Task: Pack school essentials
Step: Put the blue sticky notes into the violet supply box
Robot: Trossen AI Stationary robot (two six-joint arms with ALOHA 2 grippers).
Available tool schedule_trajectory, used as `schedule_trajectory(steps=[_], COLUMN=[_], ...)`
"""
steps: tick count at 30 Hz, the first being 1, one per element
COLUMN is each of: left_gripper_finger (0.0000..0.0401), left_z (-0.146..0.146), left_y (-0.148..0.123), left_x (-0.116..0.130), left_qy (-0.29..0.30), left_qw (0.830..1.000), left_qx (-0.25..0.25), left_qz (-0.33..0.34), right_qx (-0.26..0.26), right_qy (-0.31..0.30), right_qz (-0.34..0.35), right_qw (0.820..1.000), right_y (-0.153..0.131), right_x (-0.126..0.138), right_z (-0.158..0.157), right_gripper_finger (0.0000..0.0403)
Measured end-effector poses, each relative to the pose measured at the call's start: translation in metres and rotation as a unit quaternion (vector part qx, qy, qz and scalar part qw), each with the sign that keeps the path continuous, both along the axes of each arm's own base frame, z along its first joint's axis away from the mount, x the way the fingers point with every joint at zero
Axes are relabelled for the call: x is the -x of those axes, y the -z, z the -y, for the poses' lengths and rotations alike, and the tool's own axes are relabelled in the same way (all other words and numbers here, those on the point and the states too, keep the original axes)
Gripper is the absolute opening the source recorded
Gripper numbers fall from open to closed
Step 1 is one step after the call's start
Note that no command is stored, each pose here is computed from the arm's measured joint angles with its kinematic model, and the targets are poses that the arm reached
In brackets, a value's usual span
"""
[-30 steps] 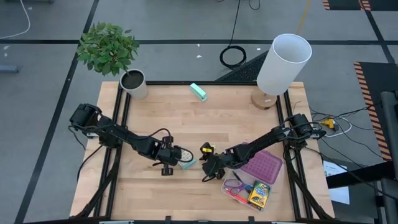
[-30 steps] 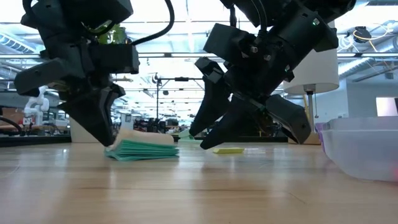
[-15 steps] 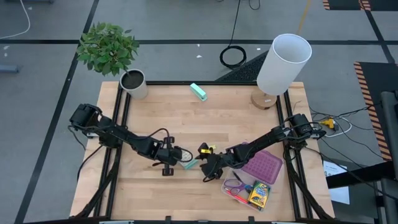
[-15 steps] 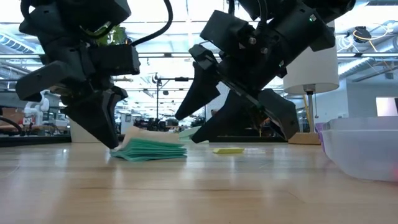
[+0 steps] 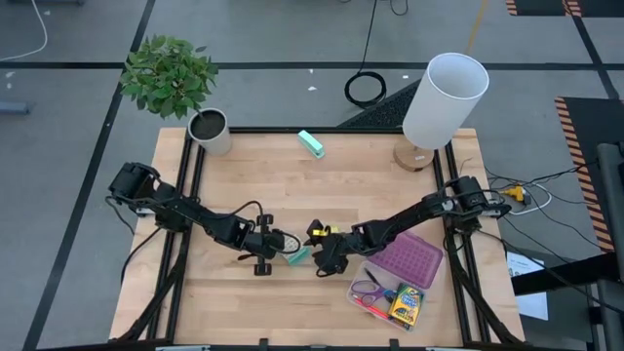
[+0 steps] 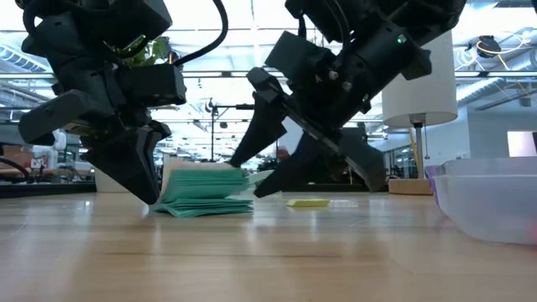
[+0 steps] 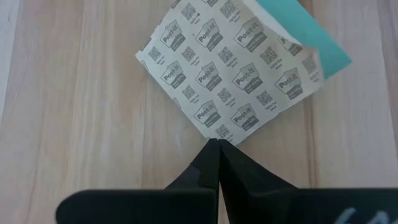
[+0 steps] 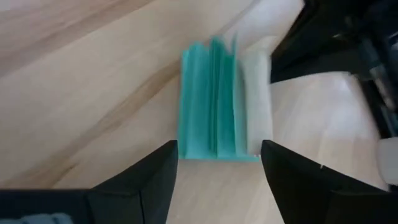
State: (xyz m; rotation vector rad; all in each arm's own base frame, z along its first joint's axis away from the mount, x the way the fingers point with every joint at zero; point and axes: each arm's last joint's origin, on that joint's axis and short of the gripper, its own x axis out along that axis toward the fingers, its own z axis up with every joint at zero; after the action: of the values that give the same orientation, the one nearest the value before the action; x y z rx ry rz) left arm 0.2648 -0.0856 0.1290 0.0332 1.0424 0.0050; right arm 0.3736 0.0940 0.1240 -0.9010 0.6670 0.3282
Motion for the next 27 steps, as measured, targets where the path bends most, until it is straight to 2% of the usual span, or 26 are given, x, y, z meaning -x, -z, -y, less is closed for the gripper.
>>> schedule_trajectory(steps=[8, 17, 27], left_gripper_finger=[0.0003, 0.0002, 0.0003], left_z=[0.000, 0.000, 0.000], left_y=[0.000, 0.000, 0.000], left_x=[0.000, 0.000, 0.000], left_qy=[0.004, 0.007, 0.010], left_qw=[1.000, 1.000, 1.000], left_qx=[-0.003, -0.005, -0.007], left_qz=[0.000, -0.001, -0.001], right_qx=[0.010, 0.030, 0.039], right_qy=[-0.019, -0.021, -0.028], right_qz=[-0.005, 0.022, 0.021], right_qw=[1.000, 0.999, 0.999], right_y=[0.008, 0.013, 0.014], right_x=[-0.003, -0.008, -0.008], right_z=[0.003, 0.003, 0.003], right_gripper_finger=[0.0219, 0.0251, 0.0248])
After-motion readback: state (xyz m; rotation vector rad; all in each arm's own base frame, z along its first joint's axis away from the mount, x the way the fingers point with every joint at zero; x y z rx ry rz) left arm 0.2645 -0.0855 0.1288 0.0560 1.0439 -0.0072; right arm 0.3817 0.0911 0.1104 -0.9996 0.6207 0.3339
